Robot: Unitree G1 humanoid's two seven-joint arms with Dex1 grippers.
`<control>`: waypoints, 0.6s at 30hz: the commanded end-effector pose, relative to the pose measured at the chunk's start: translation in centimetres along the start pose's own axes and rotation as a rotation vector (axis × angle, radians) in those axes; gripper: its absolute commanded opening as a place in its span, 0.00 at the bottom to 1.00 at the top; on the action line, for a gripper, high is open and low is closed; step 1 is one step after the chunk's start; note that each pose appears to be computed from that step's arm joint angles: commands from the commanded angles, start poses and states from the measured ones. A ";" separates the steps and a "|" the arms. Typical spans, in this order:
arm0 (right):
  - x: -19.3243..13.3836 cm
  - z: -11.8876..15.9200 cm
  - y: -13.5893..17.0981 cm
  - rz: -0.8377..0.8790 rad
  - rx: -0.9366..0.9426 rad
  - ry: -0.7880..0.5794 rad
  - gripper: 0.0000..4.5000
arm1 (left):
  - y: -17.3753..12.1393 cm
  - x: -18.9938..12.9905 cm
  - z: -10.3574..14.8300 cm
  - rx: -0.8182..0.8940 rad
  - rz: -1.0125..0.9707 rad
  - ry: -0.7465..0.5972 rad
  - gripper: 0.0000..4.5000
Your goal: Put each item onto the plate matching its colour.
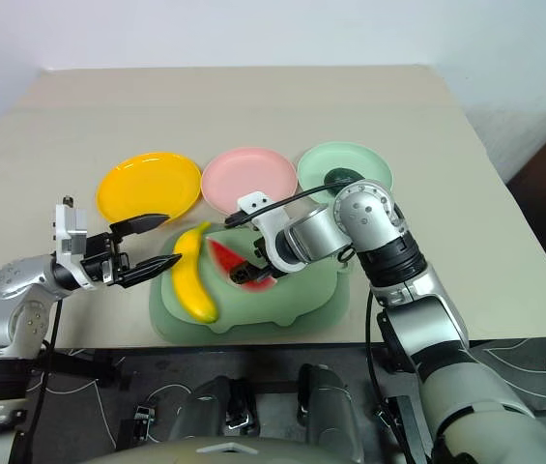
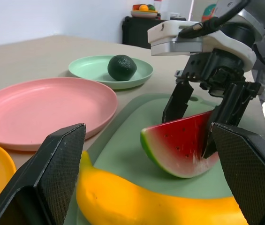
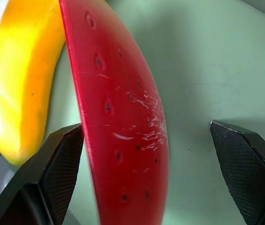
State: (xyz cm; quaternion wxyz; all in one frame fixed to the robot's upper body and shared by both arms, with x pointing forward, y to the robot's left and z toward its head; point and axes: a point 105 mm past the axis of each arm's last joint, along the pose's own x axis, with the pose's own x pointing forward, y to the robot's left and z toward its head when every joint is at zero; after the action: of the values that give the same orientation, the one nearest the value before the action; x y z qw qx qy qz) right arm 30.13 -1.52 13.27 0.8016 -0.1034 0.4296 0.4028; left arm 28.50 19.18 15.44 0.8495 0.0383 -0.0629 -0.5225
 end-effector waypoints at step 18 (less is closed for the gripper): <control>1.2 0.2 1.3 -0.042 -0.245 0.055 0.91 | 0.0 0.1 0.3 0.033 0.002 -0.007 1.00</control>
State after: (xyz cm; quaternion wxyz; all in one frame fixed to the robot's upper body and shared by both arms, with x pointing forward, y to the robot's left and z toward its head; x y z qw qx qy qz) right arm 30.14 -0.20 12.91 0.7873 -0.2122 0.3958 0.4225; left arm 28.58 19.24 15.19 0.8515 0.0382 -0.0610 -0.5195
